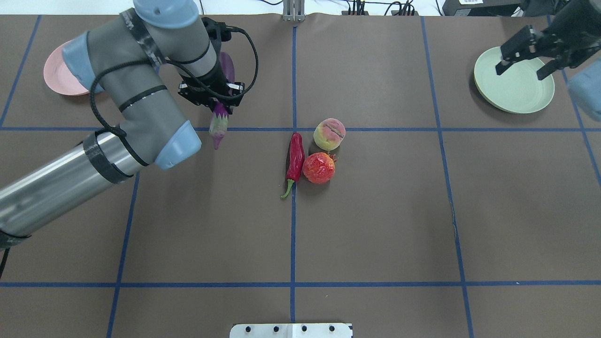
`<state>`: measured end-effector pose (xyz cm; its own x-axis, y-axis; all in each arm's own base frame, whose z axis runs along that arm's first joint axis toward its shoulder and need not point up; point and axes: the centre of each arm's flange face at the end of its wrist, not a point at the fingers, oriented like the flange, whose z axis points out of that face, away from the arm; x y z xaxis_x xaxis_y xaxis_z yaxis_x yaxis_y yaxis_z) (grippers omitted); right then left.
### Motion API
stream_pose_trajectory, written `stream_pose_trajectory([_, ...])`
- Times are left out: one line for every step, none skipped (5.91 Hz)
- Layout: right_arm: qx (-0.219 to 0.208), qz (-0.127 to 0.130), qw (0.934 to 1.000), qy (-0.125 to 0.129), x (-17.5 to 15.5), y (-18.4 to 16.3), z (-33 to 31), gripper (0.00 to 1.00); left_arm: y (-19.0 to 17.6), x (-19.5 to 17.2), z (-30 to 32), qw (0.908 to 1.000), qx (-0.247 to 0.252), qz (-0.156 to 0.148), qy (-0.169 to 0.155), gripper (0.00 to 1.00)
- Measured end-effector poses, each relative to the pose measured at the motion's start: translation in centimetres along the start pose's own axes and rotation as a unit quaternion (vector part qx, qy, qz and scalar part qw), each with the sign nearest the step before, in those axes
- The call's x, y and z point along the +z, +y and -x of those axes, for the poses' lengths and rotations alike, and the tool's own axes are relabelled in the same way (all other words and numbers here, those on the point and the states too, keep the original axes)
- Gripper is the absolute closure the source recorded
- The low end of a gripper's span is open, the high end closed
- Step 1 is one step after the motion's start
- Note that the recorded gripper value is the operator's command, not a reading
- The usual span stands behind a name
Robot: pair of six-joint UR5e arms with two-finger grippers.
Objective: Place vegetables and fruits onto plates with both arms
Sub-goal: 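Carry the eggplant to the pink plate while the right gripper reaches the peach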
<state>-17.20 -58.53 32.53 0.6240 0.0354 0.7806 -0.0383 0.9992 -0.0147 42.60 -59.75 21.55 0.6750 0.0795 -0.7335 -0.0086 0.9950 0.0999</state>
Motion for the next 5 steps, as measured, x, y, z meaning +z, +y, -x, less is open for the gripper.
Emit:
stream_pose_trajectory([0.013,0.002,0.9998,0.012,2.2,-0.6,5.7,0.0,-2.3,-1.5,3.7,0.9997,0.013,-0.003,-0.019,1.0])
stream_pose_trajectory([0.025,0.007,0.9995,0.019,4.1,-1.0,10.3,0.0,-4.7,-2.8,8.0,0.999,0.022,-0.005,-0.038,1.0])
stream_pose_trajectory([0.031,0.009,0.9991,0.027,5.7,-1.1,13.7,0.0,-7.3,-3.6,12.6,0.998,0.028,-0.002,-0.056,1.0])
stream_pose_trajectory([0.033,0.008,0.9989,0.033,7.7,-1.6,16.9,0.0,-9.8,-4.0,17.7,0.9965,0.035,0.004,-0.076,1.0])
stream_pose_trajectory([0.039,0.001,0.9988,0.029,10.1,-2.4,20.0,0.0,-12.0,-4.0,23.4,0.9941,0.047,0.016,-0.097,1.0])
